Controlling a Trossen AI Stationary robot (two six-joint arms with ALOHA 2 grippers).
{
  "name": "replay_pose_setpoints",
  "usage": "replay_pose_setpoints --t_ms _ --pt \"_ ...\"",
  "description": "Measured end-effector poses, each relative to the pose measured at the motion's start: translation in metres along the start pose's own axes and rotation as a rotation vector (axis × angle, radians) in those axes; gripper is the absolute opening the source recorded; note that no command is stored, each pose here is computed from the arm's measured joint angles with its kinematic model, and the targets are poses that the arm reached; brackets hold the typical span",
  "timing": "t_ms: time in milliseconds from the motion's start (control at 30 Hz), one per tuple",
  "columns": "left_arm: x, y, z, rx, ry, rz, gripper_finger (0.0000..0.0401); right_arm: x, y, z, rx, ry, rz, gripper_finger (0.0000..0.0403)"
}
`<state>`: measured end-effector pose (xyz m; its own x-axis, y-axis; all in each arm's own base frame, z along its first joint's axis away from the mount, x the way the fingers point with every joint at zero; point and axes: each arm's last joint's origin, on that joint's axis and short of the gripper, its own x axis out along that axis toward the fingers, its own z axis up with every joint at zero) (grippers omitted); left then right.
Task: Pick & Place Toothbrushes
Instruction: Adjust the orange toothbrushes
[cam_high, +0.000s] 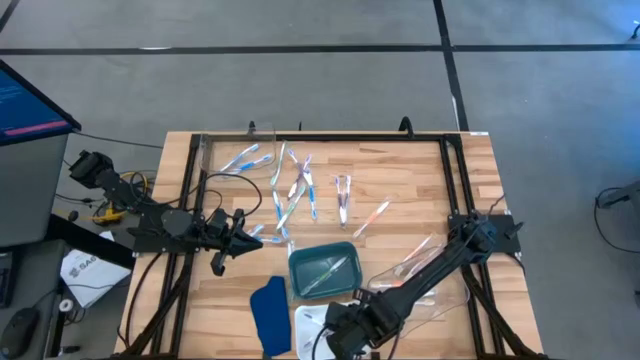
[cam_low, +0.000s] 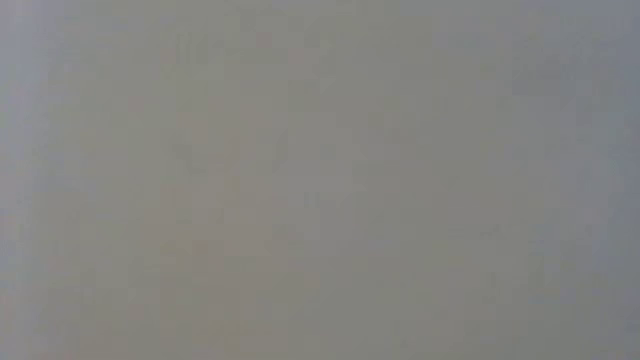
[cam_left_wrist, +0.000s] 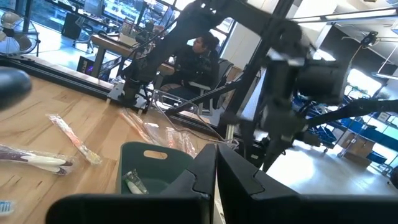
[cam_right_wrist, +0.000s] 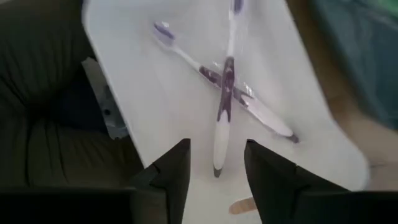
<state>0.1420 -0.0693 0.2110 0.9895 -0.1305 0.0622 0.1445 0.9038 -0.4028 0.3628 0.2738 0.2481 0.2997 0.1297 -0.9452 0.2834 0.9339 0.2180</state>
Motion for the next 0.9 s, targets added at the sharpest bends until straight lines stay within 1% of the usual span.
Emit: replay_pose_setpoints --t_ms 33,100,233,267,333,367,400,433,533,633,700,800,900 --pt "0.000 0.000 0.000 0.000 0.000 0.000 0.0008 -0.006 -0.001 0.001 0.001 0.002 -0.017 0.0145" --pt "0.000 0.000 0.000 0.000 0.000 0.000 0.0008 -0.018 -0.006 0.001 -0.003 0.017 -0.091 0.0139" --pt "0.000 0.000 0.000 0.000 0.000 0.000 0.0008 -0.046 -0.028 -0.002 0.022 0.051 -0.353 0.0102" --pt "0.000 0.000 0.000 0.000 0.000 0.000 0.0008 -0.049 -0.031 0.001 0.023 0.029 -0.372 0.0089" --pt "0.000 0.000 0.000 0.000 0.000 0.000 0.0008 -0.055 -0.036 0.008 -0.039 -0.003 -0.345 0.0058" --pt "0.000 0.000 0.000 0.000 0.000 0.000 0.0008 -0.062 -0.039 0.008 -0.063 -0.014 -0.361 0.0039" --pt "0.000 0.000 0.000 0.000 0.001 0.000 0.0008 -0.069 -0.045 0.013 -0.052 -0.025 -0.367 0.0021" --pt "0.000 0.000 0.000 0.001 0.003 0.000 0.0008 -0.073 -0.050 0.019 -0.035 -0.038 -0.363 0.0011" --pt "0.001 0.000 -0.001 0.002 0.007 0.000 0.0008 -0.078 -0.066 0.029 -0.027 -0.056 -0.392 0.0010" --pt "0.002 0.000 -0.003 0.004 0.020 0.005 0.0008 -0.080 -0.088 0.043 0.031 -0.069 -0.430 0.0002" --pt "0.002 0.000 -0.003 -0.001 0.018 0.001 0.0008 -0.079 -0.104 0.045 0.039 -0.039 -0.472 0.0004" --pt "0.003 0.000 -0.004 0.000 0.023 0.003 0.0008 -0.068 -0.130 0.051 0.085 0.004 -0.530 0.0001" --pt "0.002 -0.001 -0.004 -0.002 0.024 -0.003 0.0008 -0.066 -0.158 0.044 0.117 0.064 -0.592 0.0002"
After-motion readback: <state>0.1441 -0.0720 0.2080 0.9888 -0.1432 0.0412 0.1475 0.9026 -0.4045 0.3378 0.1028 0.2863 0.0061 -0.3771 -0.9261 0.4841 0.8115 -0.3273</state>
